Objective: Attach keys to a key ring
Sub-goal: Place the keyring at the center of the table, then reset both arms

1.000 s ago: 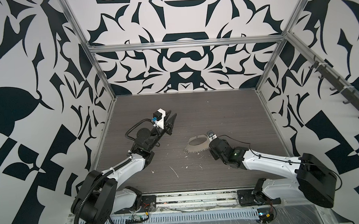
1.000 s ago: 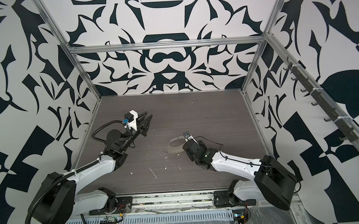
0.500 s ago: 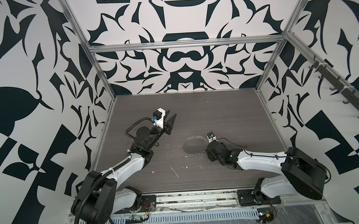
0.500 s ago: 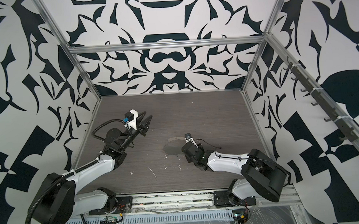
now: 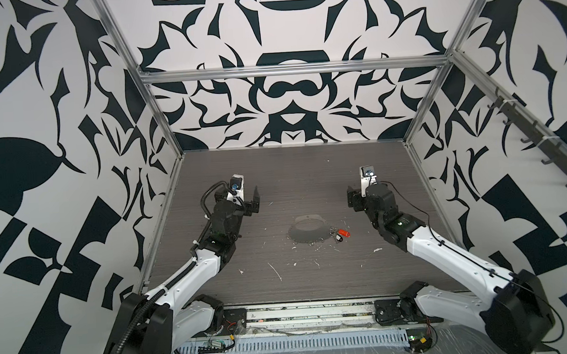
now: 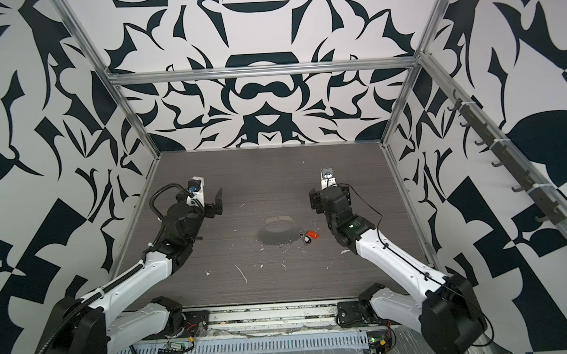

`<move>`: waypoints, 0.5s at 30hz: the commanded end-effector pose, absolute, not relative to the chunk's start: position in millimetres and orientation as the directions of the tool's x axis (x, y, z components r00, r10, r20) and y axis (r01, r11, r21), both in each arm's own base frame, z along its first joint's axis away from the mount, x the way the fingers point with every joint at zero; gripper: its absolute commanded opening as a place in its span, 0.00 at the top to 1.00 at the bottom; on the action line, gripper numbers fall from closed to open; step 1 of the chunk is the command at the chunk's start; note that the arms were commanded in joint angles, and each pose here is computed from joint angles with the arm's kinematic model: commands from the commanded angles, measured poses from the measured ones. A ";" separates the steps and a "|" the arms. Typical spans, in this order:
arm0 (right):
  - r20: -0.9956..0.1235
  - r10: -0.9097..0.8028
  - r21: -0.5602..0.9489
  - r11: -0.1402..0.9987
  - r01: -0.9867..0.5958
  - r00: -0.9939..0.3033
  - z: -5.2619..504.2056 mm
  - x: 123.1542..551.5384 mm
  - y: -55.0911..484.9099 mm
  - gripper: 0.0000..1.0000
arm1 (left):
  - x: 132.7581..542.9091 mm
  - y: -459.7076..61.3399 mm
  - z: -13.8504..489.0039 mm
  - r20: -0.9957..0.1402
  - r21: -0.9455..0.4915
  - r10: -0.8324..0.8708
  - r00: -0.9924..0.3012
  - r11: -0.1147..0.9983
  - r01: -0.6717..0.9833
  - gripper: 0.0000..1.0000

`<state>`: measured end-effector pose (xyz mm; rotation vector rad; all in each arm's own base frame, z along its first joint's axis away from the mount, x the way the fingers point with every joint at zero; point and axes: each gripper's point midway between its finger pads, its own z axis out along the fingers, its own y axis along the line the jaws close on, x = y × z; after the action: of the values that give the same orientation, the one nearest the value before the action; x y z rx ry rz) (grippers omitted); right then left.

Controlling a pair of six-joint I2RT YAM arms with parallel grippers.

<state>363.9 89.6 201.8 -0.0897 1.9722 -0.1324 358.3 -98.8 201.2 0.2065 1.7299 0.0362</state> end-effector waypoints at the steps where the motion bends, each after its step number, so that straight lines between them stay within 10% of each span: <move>1: -0.896 -0.224 -0.283 0.954 0.104 -0.384 176.5 389.0 59.5 0.15 | 354.4 -56.4 159.8 -0.951 0.218 0.192 -0.241 0.972 -0.085 0.01; 5: -0.858 -0.274 -0.408 0.878 0.252 -0.434 125.1 391.2 18.1 0.13 | 371.1 -44.2 122.4 -0.920 0.298 0.242 -0.309 0.943 -0.148 0.00; 15: -0.851 -0.104 -0.180 0.979 0.100 -0.514 85.3 406.9 10.7 0.15 | 390.1 -34.3 114.5 -0.924 0.322 0.263 -0.279 0.926 -0.194 0.01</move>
<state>389.3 -10.0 61.3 0.0049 2.1869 -0.4320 389.1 -51.1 89.7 0.1709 1.8869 0.4724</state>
